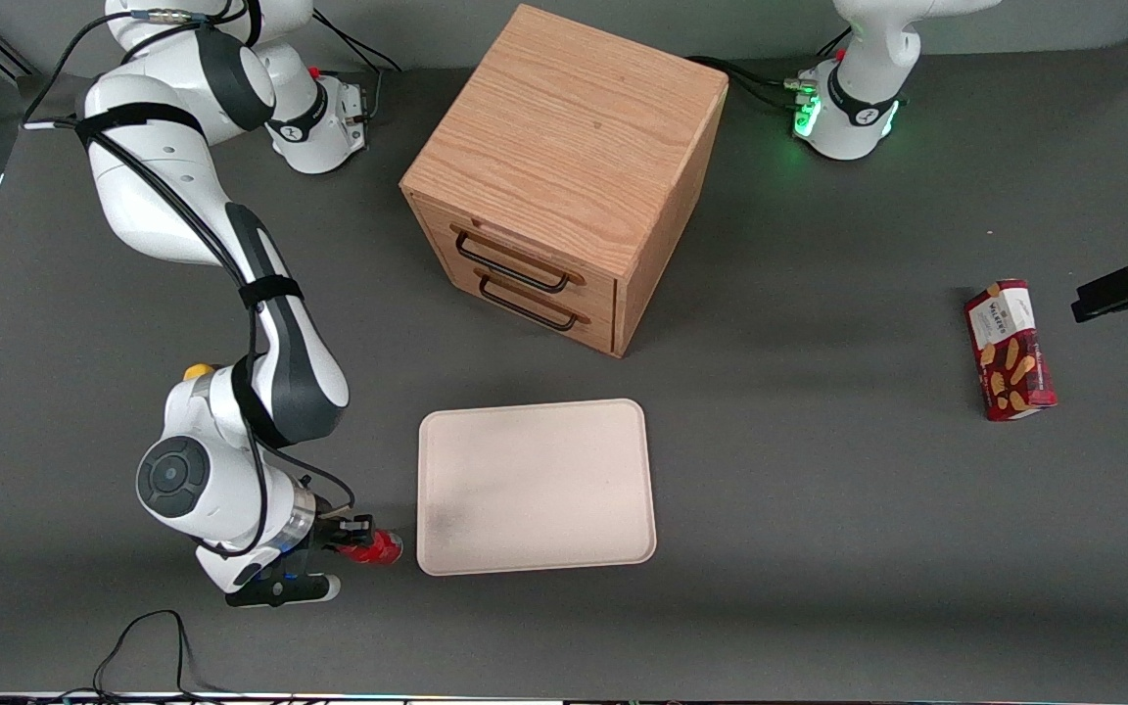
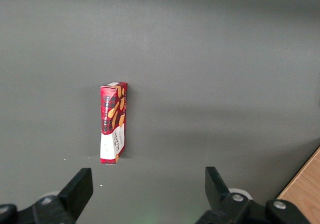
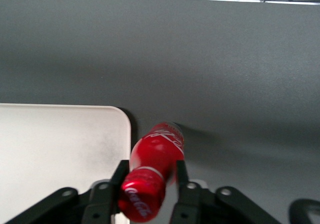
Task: Place coke bottle on tray
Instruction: 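Close the right gripper around the bottle's neck, then lift the bottle and carry it over the cream tray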
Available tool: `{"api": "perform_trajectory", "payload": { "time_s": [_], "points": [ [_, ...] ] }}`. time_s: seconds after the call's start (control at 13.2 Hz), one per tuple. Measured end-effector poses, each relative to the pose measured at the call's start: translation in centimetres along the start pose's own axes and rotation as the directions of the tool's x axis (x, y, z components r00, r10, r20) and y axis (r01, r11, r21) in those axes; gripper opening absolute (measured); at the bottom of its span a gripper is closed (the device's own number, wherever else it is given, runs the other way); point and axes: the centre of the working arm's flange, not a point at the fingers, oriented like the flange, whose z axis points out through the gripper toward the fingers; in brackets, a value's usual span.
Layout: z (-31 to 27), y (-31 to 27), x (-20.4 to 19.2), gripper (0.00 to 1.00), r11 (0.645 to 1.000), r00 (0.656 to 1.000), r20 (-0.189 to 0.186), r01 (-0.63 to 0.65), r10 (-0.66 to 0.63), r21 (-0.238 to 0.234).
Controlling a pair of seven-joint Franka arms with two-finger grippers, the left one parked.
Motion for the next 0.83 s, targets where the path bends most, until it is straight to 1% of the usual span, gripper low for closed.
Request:
{"api": "perform_trajectory", "payload": {
  "time_s": [0.08,0.15,0.23,0.38,0.45,0.53,0.68,0.75,0.83],
  "points": [
    [-0.2,0.1,0.1,0.35,1.000,1.000,-0.003,0.002,-0.002,-0.006],
    [-0.2,0.1,0.1,0.35,1.000,1.000,-0.004,0.003,-0.003,-0.008],
    [-0.2,0.0,0.0,0.35,1.000,1.000,-0.004,0.012,-0.012,-0.020],
    [-0.5,-0.3,-0.2,0.35,0.995,0.999,0.005,0.052,-0.051,-0.084],
    [-1.1,-0.6,-0.4,0.35,0.993,0.998,0.023,0.063,-0.061,-0.104],
    [-2.6,-0.8,-0.6,0.35,0.991,0.997,0.045,0.070,-0.066,-0.116],
    [-7.5,-1.8,-1.3,0.35,0.989,0.994,0.079,0.088,-0.079,-0.117],
    [-10.4,-2.3,-1.9,0.35,0.989,0.992,0.090,0.094,-0.084,-0.115],
    [-13.2,-2.8,-2.4,0.35,0.989,0.992,0.091,0.099,-0.089,-0.112]
  ]
}}
